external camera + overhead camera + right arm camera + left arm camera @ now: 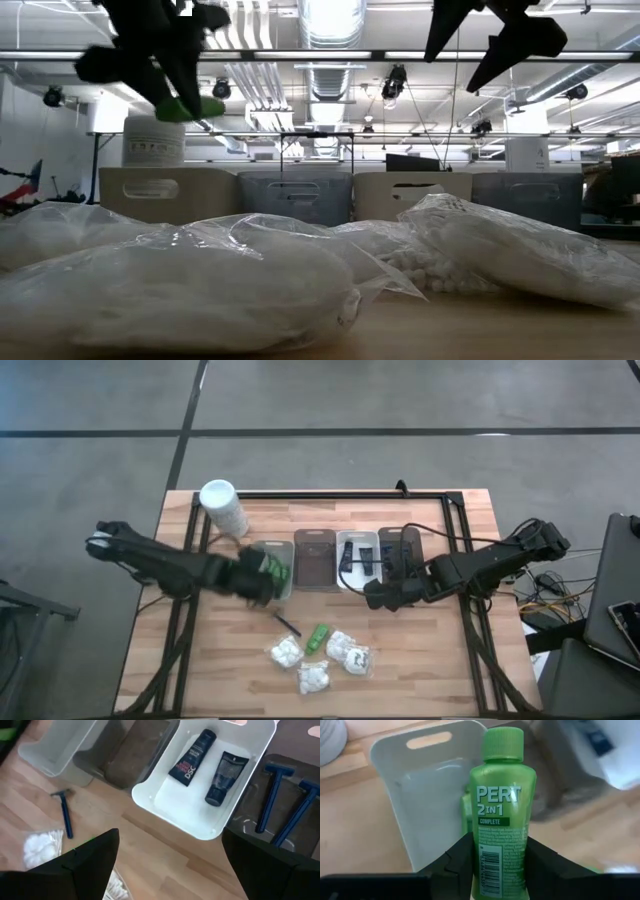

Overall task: Pick & Place Travel size toiletries
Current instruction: Put the left green shampoo into the gray bin, then put the green shampoo into the gray bin

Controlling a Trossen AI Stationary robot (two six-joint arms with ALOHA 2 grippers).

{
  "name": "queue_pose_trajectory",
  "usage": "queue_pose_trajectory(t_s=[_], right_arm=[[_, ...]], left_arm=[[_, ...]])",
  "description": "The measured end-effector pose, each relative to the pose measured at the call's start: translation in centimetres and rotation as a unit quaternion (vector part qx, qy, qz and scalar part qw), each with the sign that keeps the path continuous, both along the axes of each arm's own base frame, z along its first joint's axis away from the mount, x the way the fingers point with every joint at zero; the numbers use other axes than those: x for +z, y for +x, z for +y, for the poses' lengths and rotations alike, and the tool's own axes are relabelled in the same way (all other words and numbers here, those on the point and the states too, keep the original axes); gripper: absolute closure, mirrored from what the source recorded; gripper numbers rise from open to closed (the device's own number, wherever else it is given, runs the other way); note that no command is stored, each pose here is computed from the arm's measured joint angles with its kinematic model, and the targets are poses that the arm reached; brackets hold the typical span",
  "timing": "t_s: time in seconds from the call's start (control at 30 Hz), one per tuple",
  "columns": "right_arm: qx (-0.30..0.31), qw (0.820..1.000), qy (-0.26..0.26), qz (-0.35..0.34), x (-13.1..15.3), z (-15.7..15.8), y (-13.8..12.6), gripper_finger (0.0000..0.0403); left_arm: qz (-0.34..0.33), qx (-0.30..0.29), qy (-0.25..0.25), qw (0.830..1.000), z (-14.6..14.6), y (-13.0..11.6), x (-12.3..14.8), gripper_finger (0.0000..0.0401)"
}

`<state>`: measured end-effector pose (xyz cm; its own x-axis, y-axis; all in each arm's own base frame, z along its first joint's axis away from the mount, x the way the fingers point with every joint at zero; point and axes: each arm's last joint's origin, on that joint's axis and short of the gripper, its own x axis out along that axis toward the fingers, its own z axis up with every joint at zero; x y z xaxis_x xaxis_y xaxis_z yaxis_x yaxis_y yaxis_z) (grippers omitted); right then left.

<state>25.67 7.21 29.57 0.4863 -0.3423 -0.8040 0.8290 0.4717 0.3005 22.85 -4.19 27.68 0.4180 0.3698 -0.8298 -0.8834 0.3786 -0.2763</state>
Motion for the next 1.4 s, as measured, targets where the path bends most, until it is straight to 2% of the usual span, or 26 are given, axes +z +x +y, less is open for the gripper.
queue_pose_trajectory(t_s=[0.17, 0.37, 0.53, 0.77, 0.83, 1.0, 1.1, 1.27, 1.4], right_arm=[[-0.017, 1.0, 0.01, -0.005, -0.1, 0.1, 0.1, 0.0067], [-0.029, 0.999, 0.019, -0.012, -0.1, 0.1, 0.1, 0.0079], [-0.039, 0.999, 0.024, -0.014, -0.2, 0.1, 0.0, 0.0078], [-0.041, 0.999, 0.024, -0.014, -0.2, 0.1, 0.0, 0.0055], [-0.041, 0.999, 0.024, -0.014, -0.2, 0.1, 0.0, 0.005], [-0.048, 0.998, 0.029, -0.015, -0.3, 0.1, 0.0, 0.0046], [-0.047, 0.998, 0.029, -0.015, -0.3, 0.1, 0.0, 0.0053], [-0.047, 0.998, 0.029, -0.014, -0.4, 0.1, 0.0, 0.0066], [-0.047, 0.998, 0.03, -0.014, -0.4, 0.1, 0.0, 0.0073]], left_arm=[[0.008, -0.021, -0.043, 0.999, 3.3, 0.8, -2.6, 0.0265], [0.015, -0.007, -0.067, 0.998, 4.8, 0.3, -5.9, 0.0246], [0.018, -0.007, -0.071, 0.997, 4.8, 0.2, -6.3, 0.0204], [0.017, -0.012, -0.074, 0.997, 4.7, 0.2, -6.3, 0.0154], [0.011, -0.026, -0.075, 0.997, 4.5, 0.3, -5.9, 0.015], [-0.029, -0.122, -0.049, 0.991, 2.5, 1.0, -3.5, 0.0153], [-0.043, -0.158, -0.043, 0.986, 1.3, 1.2, -2.3, 0.0153], [-0.09, -0.234, -0.045, 0.967, -1.4, 1.9, -1.2, 0.0153], [-0.112, -0.253, -0.057, 0.959, -3.2, 2.6, -1.5, 0.0153]])
